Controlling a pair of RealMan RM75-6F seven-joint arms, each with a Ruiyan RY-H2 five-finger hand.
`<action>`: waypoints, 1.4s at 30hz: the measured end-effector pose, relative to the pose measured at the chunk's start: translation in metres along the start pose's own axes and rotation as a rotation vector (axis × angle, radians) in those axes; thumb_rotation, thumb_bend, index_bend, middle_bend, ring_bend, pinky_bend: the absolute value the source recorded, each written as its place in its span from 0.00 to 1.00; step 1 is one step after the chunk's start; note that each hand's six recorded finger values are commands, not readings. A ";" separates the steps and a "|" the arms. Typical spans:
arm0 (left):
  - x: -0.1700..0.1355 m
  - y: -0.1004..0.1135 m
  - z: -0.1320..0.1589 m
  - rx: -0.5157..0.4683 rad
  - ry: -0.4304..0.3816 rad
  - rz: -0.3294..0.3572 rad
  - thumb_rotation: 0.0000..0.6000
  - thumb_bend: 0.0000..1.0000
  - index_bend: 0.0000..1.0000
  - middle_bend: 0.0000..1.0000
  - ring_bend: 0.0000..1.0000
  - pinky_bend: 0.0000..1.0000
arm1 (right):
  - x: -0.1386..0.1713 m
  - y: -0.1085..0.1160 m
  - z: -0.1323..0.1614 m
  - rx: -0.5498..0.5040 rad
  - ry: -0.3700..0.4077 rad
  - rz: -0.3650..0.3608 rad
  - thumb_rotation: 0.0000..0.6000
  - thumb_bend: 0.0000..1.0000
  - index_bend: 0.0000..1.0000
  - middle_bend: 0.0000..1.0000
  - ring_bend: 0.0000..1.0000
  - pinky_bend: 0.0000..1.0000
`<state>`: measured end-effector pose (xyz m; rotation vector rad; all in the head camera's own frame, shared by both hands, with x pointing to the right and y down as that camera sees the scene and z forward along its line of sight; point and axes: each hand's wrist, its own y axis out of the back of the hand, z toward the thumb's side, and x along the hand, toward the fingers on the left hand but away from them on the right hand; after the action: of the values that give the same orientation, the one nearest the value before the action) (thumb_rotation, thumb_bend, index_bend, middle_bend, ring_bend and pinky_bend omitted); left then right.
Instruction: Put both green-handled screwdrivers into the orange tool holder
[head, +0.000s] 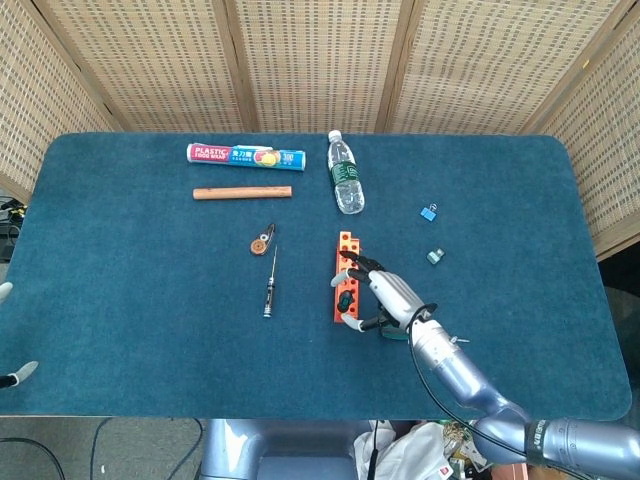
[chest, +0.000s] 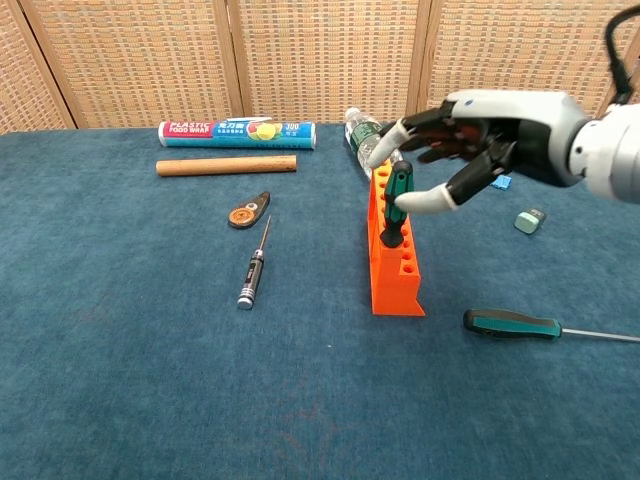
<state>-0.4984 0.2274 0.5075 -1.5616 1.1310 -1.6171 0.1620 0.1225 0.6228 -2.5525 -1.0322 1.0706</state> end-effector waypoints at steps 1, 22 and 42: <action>0.000 0.000 0.000 -0.001 -0.002 0.000 1.00 0.00 0.00 0.00 0.00 0.00 | 0.003 0.005 -0.001 0.015 0.000 -0.022 1.00 0.22 0.30 0.00 0.00 0.00; -0.015 0.007 0.009 -0.016 -0.067 0.021 1.00 0.00 0.00 0.00 0.00 0.00 | 0.066 -0.019 -0.060 0.404 -0.267 -0.087 1.00 0.00 0.25 0.00 0.00 0.00; -0.016 0.011 0.002 -0.041 -0.058 0.020 1.00 0.00 0.00 0.00 0.00 0.00 | 0.035 -0.060 -0.083 0.573 -0.324 -0.094 1.00 0.08 0.37 0.00 0.00 0.00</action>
<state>-0.4963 0.2366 0.4899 -1.6076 1.1518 -1.5353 0.2052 0.1976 0.6880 -1.9006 -0.7517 1.5234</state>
